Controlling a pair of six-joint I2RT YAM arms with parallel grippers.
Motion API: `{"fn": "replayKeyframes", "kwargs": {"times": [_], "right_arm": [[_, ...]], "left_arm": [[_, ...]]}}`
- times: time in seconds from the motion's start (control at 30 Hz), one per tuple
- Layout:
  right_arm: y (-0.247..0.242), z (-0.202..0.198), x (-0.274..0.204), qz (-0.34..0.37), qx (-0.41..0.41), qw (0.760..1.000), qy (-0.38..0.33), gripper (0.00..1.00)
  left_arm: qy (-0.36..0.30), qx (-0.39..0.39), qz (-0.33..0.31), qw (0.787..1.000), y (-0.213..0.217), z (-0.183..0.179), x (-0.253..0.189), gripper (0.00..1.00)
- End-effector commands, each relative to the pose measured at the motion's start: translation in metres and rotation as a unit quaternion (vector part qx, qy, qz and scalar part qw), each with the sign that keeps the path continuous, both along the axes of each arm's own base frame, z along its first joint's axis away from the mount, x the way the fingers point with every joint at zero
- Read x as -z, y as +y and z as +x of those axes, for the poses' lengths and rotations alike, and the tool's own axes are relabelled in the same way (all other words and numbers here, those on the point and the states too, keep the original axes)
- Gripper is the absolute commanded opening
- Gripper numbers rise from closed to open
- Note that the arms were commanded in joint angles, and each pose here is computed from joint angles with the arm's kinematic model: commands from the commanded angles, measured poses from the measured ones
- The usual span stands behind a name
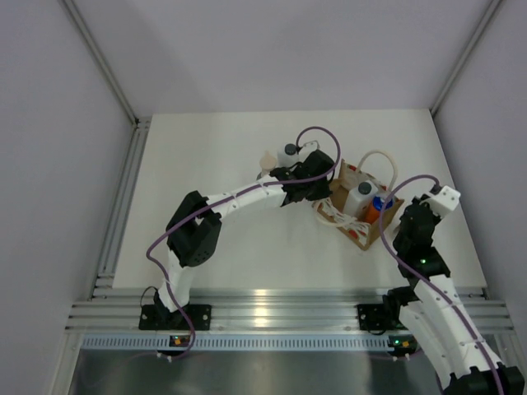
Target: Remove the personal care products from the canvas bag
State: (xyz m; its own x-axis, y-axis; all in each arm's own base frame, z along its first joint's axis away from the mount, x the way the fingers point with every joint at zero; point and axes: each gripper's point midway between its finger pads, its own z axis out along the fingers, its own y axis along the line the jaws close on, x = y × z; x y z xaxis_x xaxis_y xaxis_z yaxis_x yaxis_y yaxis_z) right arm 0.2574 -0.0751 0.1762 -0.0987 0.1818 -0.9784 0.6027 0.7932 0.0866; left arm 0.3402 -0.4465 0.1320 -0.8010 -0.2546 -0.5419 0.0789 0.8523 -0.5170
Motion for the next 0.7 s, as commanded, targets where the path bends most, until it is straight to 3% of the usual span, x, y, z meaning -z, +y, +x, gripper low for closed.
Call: {"fn": "replayKeyframes", "kwargs": {"times": [0.0,0.17,0.37,0.47,0.57,0.67], "right_arm": [[-0.005,-0.004,-0.01,0.024,0.021,0.999,-0.043,0.13],[-0.005,-0.009,-0.03,0.028,0.018,0.998,-0.051,0.46],[0.003,-0.005,-0.064,0.03,-0.007,0.999,-0.035,0.52],[0.017,0.001,-0.088,0.036,-0.057,0.997,-0.04,0.52],[0.043,0.01,-0.1,0.036,-0.141,0.989,-0.009,0.52],[0.081,0.019,-0.095,0.049,-0.248,0.967,0.044,0.52]], "left_arm": [[-0.012,-0.005,-0.018,1.0,-0.002,0.005,-0.012,0.0],[-0.013,-0.003,-0.015,1.0,-0.002,0.006,-0.01,0.0],[-0.013,0.001,-0.01,1.0,-0.001,0.005,-0.007,0.0],[-0.015,0.006,-0.006,1.0,-0.001,0.005,-0.007,0.0],[-0.02,0.009,-0.004,1.0,0.0,0.005,-0.01,0.0],[-0.025,0.012,-0.004,1.0,0.001,0.005,-0.014,0.0]]}}
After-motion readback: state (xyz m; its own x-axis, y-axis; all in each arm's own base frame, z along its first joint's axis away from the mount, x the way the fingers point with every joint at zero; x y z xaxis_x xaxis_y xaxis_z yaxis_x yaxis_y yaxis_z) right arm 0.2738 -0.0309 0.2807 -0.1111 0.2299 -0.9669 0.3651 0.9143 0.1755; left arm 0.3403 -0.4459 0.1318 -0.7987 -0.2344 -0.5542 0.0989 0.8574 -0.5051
